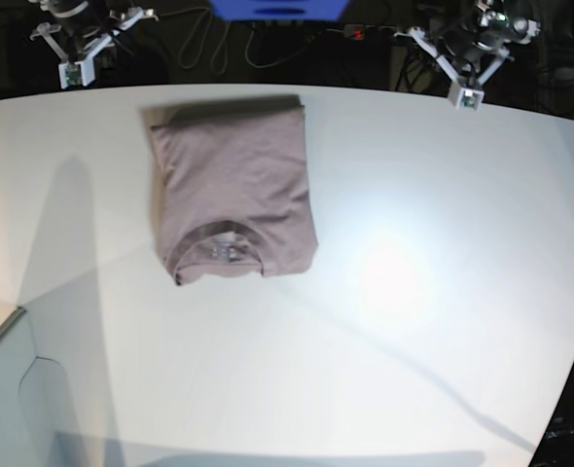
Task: Layout the t-shirt on the table in an organized manner, then fold the t-shirt properly
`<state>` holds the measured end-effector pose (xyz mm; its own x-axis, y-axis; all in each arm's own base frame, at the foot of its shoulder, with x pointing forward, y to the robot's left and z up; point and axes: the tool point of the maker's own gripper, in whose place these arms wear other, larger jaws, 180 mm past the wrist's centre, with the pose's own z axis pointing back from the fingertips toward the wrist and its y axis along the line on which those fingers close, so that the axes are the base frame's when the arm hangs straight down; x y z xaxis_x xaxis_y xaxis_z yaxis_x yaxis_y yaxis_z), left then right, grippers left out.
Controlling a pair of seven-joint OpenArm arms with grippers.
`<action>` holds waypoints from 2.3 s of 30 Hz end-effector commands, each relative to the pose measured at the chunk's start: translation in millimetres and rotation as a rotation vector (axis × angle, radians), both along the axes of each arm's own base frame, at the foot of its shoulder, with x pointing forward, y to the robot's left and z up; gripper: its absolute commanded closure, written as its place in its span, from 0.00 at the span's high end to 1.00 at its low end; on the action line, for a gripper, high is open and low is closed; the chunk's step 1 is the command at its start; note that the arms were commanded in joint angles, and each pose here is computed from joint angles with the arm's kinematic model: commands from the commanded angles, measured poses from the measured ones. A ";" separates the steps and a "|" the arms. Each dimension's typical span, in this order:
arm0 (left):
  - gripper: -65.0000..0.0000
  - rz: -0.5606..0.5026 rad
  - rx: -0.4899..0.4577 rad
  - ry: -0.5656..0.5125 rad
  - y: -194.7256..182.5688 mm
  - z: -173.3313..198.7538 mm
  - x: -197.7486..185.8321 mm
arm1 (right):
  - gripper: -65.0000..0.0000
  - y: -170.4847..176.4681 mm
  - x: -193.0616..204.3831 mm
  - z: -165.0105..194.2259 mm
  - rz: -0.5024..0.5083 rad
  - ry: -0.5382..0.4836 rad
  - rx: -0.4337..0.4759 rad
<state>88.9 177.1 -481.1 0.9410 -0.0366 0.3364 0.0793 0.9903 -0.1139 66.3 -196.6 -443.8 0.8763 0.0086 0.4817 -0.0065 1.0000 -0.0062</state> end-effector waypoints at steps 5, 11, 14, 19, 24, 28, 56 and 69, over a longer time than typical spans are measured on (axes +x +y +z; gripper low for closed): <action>0.00 0.085 -0.073 0.003 -4.0 -37.0 -32.5 | 0.00 12.7 -34.5 -32.5 -0.019 0.101 0.083; 0.00 0.161 -0.129 0.038 -13.6 -68.6 -65.1 | 0.00 26.3 -57.0 -60.4 -0.080 0.087 0.165; 0.00 0.197 -0.148 0.036 -16.2 -80.5 -67.9 | 0.00 28.6 -67.1 -73.6 -0.080 0.100 0.192; 0.00 0.257 -0.180 0.063 -20.4 -107.1 -77.3 | 0.00 36.9 -80.6 -104.3 -0.059 0.161 0.251; 0.00 0.328 -0.198 0.053 -22.2 -130.4 -75.0 | 0.00 35.9 -89.5 -129.6 -0.098 0.185 0.293; 0.00 0.374 -0.204 0.098 -14.0 -151.1 -75.1 | 0.00 37.0 -89.9 -149.5 -0.153 0.176 0.331; 0.00 0.137 -0.026 0.135 -8.6 -173.0 -30.7 | 0.00 13.8 -106.1 -201.9 -0.385 0.225 -0.158; 0.00 0.118 -0.025 0.129 -8.2 -172.4 -28.5 | 0.00 -1.0 -96.7 -201.3 -0.183 0.217 -0.193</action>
<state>56.4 171.3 -654.1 0.9760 0.0871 0.1995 -0.0608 0.9891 -0.1341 -26.0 -201.1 -645.5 0.9531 -0.0857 0.2902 0.1508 0.9660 -0.2101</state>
